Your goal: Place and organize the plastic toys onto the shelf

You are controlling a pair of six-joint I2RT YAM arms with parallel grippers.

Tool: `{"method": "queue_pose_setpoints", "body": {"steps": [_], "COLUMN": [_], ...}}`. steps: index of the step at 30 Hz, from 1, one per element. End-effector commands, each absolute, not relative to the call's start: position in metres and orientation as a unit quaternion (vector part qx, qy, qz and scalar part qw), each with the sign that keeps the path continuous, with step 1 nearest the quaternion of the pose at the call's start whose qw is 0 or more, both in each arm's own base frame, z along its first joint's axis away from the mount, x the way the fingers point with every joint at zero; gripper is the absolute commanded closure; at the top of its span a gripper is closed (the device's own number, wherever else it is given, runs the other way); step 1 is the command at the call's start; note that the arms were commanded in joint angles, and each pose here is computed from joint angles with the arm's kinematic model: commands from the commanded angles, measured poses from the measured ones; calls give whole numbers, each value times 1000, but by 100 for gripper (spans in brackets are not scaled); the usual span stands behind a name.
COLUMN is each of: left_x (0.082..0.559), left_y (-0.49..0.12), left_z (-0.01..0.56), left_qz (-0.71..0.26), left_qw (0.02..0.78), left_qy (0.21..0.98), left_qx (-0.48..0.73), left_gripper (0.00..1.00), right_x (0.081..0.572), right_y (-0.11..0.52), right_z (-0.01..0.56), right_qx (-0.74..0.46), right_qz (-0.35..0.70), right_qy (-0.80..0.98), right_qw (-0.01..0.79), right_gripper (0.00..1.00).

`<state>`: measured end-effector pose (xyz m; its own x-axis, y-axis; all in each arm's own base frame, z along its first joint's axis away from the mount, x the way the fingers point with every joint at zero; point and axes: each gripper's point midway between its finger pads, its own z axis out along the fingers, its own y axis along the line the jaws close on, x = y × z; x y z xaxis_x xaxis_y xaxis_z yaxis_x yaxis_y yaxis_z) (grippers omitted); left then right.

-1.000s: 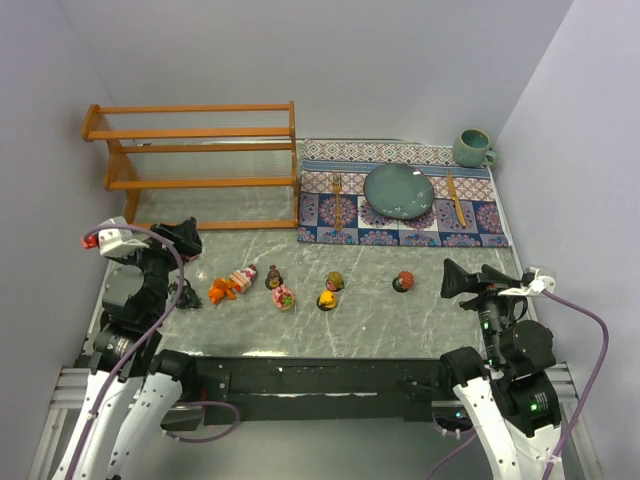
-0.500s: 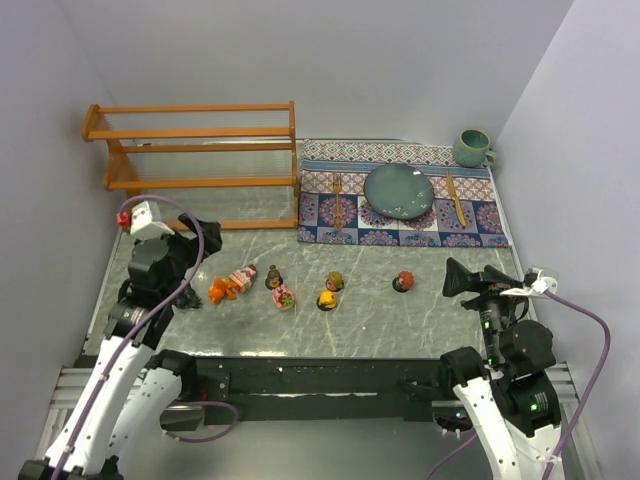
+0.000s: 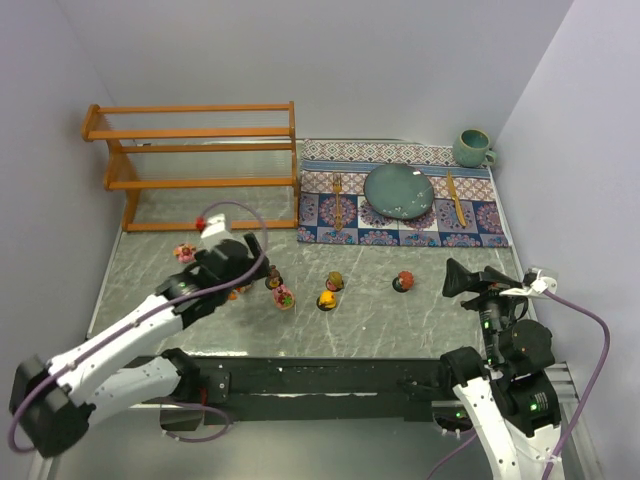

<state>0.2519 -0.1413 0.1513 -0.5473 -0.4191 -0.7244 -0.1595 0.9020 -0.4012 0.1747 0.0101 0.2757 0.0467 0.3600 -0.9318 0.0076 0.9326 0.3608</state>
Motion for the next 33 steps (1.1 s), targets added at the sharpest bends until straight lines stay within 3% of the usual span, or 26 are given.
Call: {"method": "queue_pose_setpoints", "body": {"steps": [1, 8, 20, 33], "left_x": [255, 254, 272, 277], "left_y": [-152, -167, -201, -206], "left_z": [154, 135, 103, 68], "left_qz": [-80, 22, 7, 31], "left_qw": [474, 492, 499, 495], "left_qy": [855, 851, 839, 838], "left_qx": [-196, -180, -214, -229], "left_gripper": [3, 1, 25, 36], "right_x": [128, 127, 128, 128], "right_y": [-2, -1, 3, 4], "right_z": [311, 311, 311, 312], "right_qx": [143, 141, 130, 124], "right_qz": [169, 171, 175, 177], "right_qy": [570, 570, 572, 572], "right_qw": [791, 791, 791, 792], "right_gripper": [0, 0, 0, 0]}}
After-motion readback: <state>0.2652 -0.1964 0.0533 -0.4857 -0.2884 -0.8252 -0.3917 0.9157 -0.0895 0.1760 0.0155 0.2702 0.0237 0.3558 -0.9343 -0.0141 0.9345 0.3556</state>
